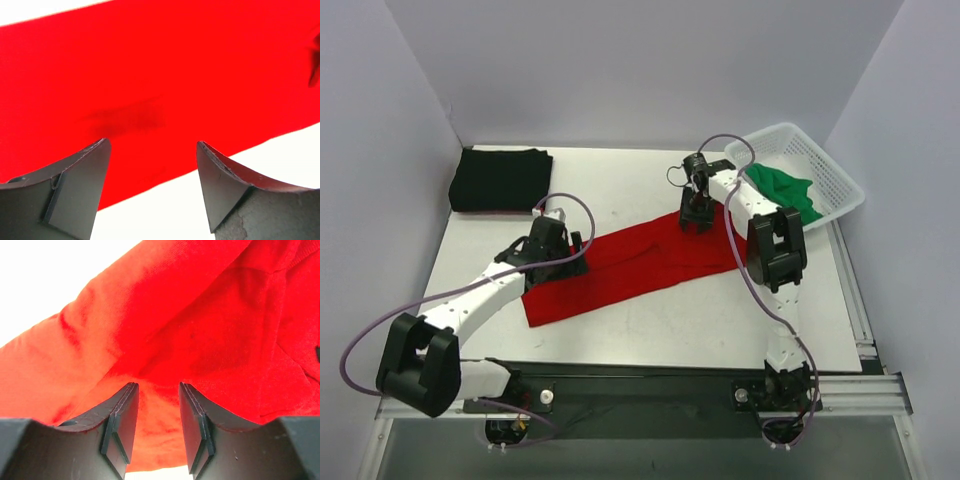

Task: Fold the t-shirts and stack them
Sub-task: Rotate the tshirt 90 degrees, then grab the bottom of the folded rectangular tshirt with both arms, then fold the folded rectangular tshirt in 1/3 of the way

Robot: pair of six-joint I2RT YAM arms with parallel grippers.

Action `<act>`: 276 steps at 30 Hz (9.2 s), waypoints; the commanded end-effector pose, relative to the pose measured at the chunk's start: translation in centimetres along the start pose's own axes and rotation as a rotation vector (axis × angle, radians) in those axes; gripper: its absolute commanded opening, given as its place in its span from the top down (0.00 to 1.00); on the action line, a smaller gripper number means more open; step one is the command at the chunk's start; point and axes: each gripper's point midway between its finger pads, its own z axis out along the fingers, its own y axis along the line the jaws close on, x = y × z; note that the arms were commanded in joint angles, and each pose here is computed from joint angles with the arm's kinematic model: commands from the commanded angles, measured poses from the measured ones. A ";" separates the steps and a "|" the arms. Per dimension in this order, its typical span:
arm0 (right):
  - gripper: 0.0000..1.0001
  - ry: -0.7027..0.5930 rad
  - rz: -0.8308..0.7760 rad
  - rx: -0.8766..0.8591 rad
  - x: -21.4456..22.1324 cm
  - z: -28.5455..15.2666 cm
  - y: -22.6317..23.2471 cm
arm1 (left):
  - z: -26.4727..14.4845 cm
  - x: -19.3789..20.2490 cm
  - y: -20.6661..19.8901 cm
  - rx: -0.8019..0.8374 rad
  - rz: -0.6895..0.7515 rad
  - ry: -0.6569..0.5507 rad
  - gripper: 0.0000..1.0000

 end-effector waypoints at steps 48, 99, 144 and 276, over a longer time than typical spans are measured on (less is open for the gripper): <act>0.61 0.098 0.142 -0.079 -2.0 3.4 -1.9 | 0.4 10.2 -3.5 0.291 -0.225 0.266 0.21; 0.52 0.196 -0.021 -0.242 21.1 -12.3 -0.2 | -4.4 12.4 -4.4 0.202 0.109 0.273 0.26; 0.65 0.507 -0.215 0.006 36.5 -8.7 0.6 | -5.0 20.8 -1.5 0.210 0.083 0.598 0.49; 0.84 0.166 0.169 -0.129 1.3 -4.8 -2.9 | 10.3 -8.4 -17.6 0.455 -0.145 0.288 0.65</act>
